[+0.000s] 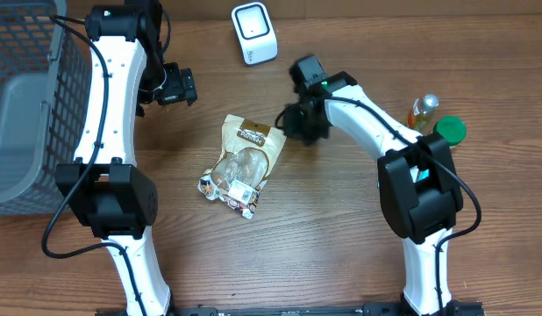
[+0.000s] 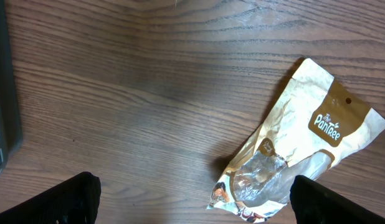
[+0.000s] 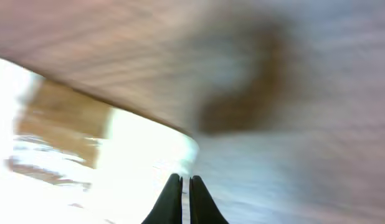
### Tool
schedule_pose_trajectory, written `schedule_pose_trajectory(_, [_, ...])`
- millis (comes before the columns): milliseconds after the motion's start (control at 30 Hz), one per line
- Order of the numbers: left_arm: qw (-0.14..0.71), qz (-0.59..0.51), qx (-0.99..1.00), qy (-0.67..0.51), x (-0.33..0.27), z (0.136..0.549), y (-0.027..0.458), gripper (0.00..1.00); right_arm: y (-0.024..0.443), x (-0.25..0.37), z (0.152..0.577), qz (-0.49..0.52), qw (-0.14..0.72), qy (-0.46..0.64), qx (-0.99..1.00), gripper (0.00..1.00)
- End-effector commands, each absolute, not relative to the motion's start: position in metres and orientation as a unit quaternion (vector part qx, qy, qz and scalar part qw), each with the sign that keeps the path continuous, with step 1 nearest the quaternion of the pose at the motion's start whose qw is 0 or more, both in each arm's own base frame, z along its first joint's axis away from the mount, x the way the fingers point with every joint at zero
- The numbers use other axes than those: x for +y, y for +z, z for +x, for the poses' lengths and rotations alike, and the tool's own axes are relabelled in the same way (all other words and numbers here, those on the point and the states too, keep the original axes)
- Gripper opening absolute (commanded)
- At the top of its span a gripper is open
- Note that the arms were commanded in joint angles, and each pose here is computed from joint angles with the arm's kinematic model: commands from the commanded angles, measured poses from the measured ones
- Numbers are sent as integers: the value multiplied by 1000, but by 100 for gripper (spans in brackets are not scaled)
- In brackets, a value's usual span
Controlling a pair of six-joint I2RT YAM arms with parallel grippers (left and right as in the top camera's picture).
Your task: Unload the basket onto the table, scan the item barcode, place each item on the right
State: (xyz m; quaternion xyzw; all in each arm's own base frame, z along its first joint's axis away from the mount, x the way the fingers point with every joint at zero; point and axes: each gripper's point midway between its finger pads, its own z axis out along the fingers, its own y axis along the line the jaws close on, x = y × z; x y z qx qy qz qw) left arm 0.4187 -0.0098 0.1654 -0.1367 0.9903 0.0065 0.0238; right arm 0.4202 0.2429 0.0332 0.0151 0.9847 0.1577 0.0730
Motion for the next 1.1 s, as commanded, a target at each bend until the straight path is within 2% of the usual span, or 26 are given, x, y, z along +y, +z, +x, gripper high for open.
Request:
schedule_pose_trajectory(0, [38,-131,991,10,-8,420,174,99,81,287,432,-36,131,236,962,4])
schedule_pose_trajectory(233, [38,-131,991,11,-8,420,174,100,85,333,433,-80,174,264,945,4])
schedule_pose_trajectory(467, [38,-131,991,11,-8,420,174,100,77,337,429,-87,216,182,955,4])
schedule_pose_trajectory(833, [38,-131,991,10,-8,420,174,100,70,341,424,-92,211,176,957,4])
schedule_pose_trajectory(1067, [38,-131,991,11,-8,420,174,99,36,326,429,-80,199,132,968,4])
